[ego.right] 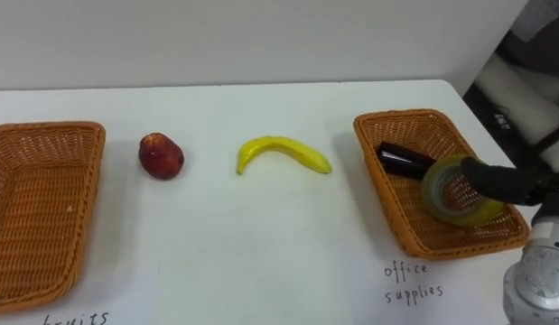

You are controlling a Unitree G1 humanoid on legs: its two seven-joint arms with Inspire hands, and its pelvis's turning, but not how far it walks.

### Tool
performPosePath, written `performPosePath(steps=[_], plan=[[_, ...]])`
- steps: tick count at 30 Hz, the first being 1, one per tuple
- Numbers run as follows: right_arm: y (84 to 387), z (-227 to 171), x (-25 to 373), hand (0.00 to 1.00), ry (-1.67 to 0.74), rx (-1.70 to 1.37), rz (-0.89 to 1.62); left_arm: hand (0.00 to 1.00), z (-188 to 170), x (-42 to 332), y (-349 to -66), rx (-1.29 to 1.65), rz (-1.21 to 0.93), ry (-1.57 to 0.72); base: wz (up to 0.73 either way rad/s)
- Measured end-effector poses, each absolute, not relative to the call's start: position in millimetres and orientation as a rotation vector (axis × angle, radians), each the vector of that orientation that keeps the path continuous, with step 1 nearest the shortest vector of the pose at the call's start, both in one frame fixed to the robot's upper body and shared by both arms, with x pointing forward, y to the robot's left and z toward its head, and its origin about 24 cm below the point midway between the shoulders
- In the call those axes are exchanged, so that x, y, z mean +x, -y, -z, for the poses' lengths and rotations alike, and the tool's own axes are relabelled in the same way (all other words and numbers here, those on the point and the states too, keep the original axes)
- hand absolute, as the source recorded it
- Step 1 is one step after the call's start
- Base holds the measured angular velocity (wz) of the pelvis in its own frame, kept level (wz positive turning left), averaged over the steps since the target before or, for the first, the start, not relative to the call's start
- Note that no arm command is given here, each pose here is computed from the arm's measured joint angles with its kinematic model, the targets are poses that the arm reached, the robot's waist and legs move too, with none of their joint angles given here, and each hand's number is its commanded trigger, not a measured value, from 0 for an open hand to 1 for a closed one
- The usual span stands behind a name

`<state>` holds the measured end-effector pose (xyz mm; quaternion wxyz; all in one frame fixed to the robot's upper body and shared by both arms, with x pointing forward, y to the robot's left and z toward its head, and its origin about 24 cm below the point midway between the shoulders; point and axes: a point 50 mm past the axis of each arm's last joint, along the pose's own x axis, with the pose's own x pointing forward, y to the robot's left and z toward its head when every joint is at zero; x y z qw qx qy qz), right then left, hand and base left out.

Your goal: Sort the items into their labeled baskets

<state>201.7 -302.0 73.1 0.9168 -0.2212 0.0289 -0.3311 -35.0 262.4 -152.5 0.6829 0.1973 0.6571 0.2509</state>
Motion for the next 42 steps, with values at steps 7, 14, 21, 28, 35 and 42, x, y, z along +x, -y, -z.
performPosePath(steps=[7, 14, 21, 28, 35, 42], plan=[[303, -78, 203, 0.00, -0.040, -0.465, 0.674, 0.00, 152, -35, -263, 0.444, -0.563, -1.471, -0.01], [297, -96, 219, 0.00, 0.044, -0.394, 0.630, 0.00, 153, -34, -261, 0.443, -0.558, -1.469, -0.04], [278, -132, 237, 0.00, 0.203, -0.348, 0.537, 0.00, 153, -32, -262, 0.444, -0.553, -1.473, 0.07], [266, -152, 253, 0.00, 0.276, -0.350, 0.427, 0.00, 154, -36, -260, 0.421, -0.531, -1.492, 0.11], [245, -153, 266, 0.00, 0.270, -0.381, 0.271, 0.00, 155, -35, -259, 0.425, -0.525, -1.491, 0.02], [231, -139, 275, 0.00, 0.202, -0.411, 0.150, 0.00, 154, -33, -262, 0.428, -0.500, -1.488, 0.06]])
